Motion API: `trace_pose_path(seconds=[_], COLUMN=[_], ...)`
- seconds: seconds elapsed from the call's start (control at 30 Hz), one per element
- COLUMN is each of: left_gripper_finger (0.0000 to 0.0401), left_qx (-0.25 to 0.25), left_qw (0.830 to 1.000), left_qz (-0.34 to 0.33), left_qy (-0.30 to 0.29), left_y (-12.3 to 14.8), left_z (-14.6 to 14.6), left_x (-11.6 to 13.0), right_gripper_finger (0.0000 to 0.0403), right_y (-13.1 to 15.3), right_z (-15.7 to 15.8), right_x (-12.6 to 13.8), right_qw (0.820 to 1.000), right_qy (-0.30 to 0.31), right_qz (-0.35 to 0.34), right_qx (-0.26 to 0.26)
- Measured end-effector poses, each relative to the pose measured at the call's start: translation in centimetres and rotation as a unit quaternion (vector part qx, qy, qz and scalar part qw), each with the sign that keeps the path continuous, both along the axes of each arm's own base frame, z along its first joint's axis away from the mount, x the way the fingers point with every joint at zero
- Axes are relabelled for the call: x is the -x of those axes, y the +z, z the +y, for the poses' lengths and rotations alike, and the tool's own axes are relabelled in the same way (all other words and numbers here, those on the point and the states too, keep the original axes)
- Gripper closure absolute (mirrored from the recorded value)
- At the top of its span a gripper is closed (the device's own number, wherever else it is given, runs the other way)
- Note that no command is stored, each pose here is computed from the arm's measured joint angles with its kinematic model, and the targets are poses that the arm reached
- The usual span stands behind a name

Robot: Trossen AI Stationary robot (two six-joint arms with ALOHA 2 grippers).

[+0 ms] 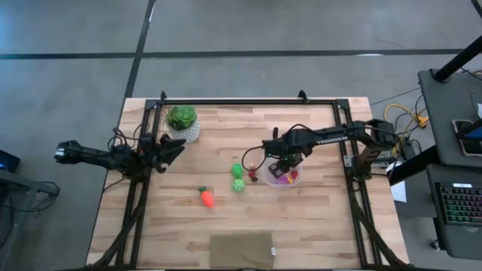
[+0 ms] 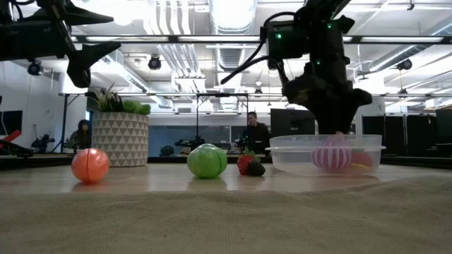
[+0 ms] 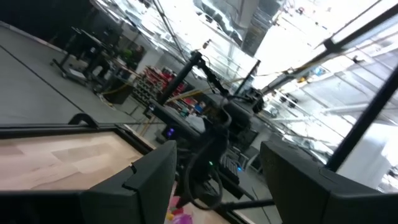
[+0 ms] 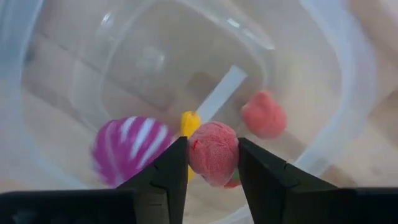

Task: Pick and placing Produce into tupperware
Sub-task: Put the bottom pink peach into the transparent container, then put the blackberry into the transparent container

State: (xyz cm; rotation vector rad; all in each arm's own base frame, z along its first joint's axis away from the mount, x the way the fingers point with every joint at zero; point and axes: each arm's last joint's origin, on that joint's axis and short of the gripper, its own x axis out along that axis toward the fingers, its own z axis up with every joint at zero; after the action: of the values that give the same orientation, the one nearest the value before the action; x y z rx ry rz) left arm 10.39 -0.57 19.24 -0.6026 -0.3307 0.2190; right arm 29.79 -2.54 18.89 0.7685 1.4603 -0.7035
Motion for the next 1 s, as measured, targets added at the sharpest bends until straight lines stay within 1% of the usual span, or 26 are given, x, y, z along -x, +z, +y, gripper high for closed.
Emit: trace_pose_path(seconds=[0.1, 0.2, 0.3, 0.4, 0.47, 0.57, 0.7, 0.77, 0.87, 0.9, 0.93, 1.0], left_gripper_finger=[0.0183, 0.0182, 0.0183, 0.0183, 0.0183, 0.0183, 0.0183, 0.0183, 0.0183, 0.0183, 0.0183, 0.0183], left_qx=[0.002, 0.003, 0.031, 0.046, 0.047, 0.047, 0.057, 0.057, 0.056, 0.056, 0.056, 0.055], left_qw=[1.000, 1.000, 0.999, 0.999, 0.999, 0.999, 0.998, 0.998, 0.998, 0.998, 0.998, 0.998], left_qz=[-0.002, -0.001, -0.007, -0.007, -0.006, -0.001, 0.001, 0.004, 0.007, 0.008, 0.010, 0.013], left_qy=[0.004, 0.004, -0.003, -0.006, -0.006, -0.006, -0.009, -0.009, -0.009, -0.009, -0.009, -0.009], left_y=[0.0, 0.0, 0.0, -0.1, -0.2, -0.2, -0.4, -0.4, -0.4, -0.5, -0.5, -0.6], left_z=[0.0, 0.0, 0.0, 0.0, 0.0, 0.0, 0.0, 0.0, -0.1, -0.1, -0.1, -0.1], left_x=[0.0, 0.0, 0.0, -0.1, -0.2, -0.2, -0.3, -0.4, -0.5, -0.5, -0.5, -0.5], right_gripper_finger=[0.0260, 0.0224, 0.0186, 0.0153, 0.0136, 0.0119, 0.0117, 0.0123, 0.0136, 0.0142, 0.0148, 0.0162], right_y=[0.1, 0.2, 0.3, 0.3, 0.5, 1.2, 2.0, 2.4, 3.2, 3.3, 3.2, 2.8], right_z=[0.0, 0.0, 0.0, 0.2, 0.5, 1.8, 4.4, 5.8, 7.8, 8.2, 8.5, 8.6], right_x=[0.0, -0.1, -0.2, -0.3, -0.5, -1.0, -1.7, -2.2, -3.6, -3.9, -4.2, -4.8], right_qw=[1.000, 0.999, 0.997, 0.996, 0.993, 0.984, 0.963, 0.953, 0.931, 0.926, 0.924, 0.926], right_qy=[0.025, 0.050, 0.068, 0.085, 0.108, 0.159, 0.240, 0.263, 0.292, 0.300, 0.306, 0.305], right_qz=[0.002, -0.001, -0.003, -0.008, -0.026, -0.066, -0.107, -0.134, -0.202, -0.209, -0.206, -0.194], right_qx=[0.019, 0.022, 0.023, 0.024, 0.028, 0.035, 0.053, 0.067, 0.083, 0.092, 0.101, 0.112])
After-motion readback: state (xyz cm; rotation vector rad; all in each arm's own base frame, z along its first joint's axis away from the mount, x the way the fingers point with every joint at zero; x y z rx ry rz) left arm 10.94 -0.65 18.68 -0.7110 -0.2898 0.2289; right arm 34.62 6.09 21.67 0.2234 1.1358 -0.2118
